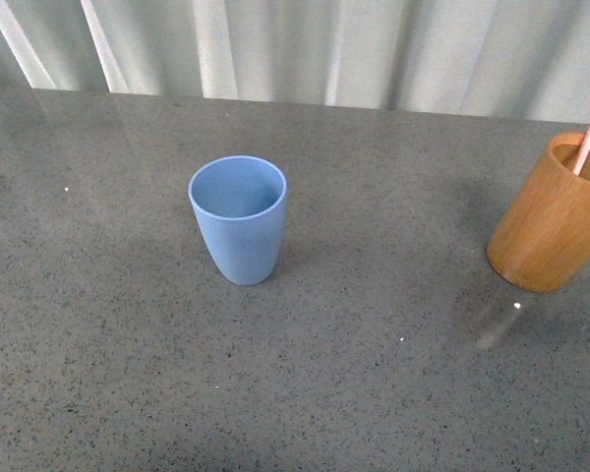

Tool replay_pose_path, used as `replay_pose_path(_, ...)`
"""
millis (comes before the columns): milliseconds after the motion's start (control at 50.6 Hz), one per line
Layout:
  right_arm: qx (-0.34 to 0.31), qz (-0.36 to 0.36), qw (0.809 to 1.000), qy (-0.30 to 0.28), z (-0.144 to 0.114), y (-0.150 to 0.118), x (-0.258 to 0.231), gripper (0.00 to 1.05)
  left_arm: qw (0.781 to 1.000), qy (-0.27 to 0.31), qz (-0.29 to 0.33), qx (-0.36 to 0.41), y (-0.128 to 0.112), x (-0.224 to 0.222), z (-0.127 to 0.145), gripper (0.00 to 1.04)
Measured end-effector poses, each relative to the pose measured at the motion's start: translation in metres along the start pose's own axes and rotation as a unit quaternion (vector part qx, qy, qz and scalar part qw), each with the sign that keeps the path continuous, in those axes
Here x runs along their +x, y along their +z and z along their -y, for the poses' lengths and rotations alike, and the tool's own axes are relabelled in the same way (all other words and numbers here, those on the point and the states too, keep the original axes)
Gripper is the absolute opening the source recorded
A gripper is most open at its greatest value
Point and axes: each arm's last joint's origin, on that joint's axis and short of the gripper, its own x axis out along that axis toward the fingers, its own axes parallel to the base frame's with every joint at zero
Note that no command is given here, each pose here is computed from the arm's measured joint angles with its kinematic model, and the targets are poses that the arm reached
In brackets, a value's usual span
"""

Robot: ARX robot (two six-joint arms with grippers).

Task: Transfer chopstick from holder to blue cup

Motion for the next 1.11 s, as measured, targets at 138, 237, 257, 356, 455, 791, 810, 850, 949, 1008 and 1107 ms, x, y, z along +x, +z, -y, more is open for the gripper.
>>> replay_pose_path(138,0.0,0.0,1.0,0.0,0.0,0.0,0.0,0.95,0.985,-0.128,0.115,0.022,-0.016,-0.013,-0.008,0.75)
replay_pose_path(237,0.0,0.0,1.0,0.0,0.0,0.0,0.0,0.95,0.978,-0.141,0.149,0.032,-0.03,-0.034,-0.017,0.59)
replay_pose_path(257,0.0,0.0,1.0,0.0,0.0,0.0,0.0,0.95,0.978,-0.14,0.151,0.032,-0.031,-0.036,-0.019,0.57)
replay_pose_path(356,0.0,0.0,1.0,0.0,0.0,0.0,0.0,0.95,0.977,-0.136,0.16,0.035,-0.042,-0.056,-0.033,0.38)
replay_pose_path(455,0.0,0.0,1.0,0.0,0.0,0.0,0.0,0.95,0.978,-0.134,0.152,0.039,-0.059,-0.072,-0.047,0.14)
replay_pose_path(791,0.0,0.0,1.0,0.0,0.0,0.0,0.0,0.95,0.978,-0.134,0.155,0.041,-0.088,-0.115,-0.063,0.04)
replay_pose_path(810,0.0,0.0,1.0,0.0,0.0,0.0,0.0,0.95,0.978,-0.134,0.155,0.041,-0.089,-0.116,-0.064,0.04)
replay_pose_path(850,0.0,0.0,1.0,0.0,0.0,0.0,0.0,0.95,0.978,-0.133,0.154,0.041,-0.092,-0.119,-0.065,0.04)
replay_pose_path(949,0.0,0.0,1.0,0.0,0.0,0.0,0.0,0.95,0.978,-0.133,0.153,0.041,-0.096,-0.126,-0.067,0.04)
replay_pose_path(1008,0.0,0.0,1.0,0.0,0.0,0.0,0.0,0.95,0.978,-0.133,0.153,0.041,-0.099,-0.131,-0.069,0.04)
replay_pose_path(1107,0.0,0.0,1.0,0.0,0.0,0.0,0.0,0.95,0.978,-0.134,0.154,0.041,-0.105,-0.137,-0.071,0.04)
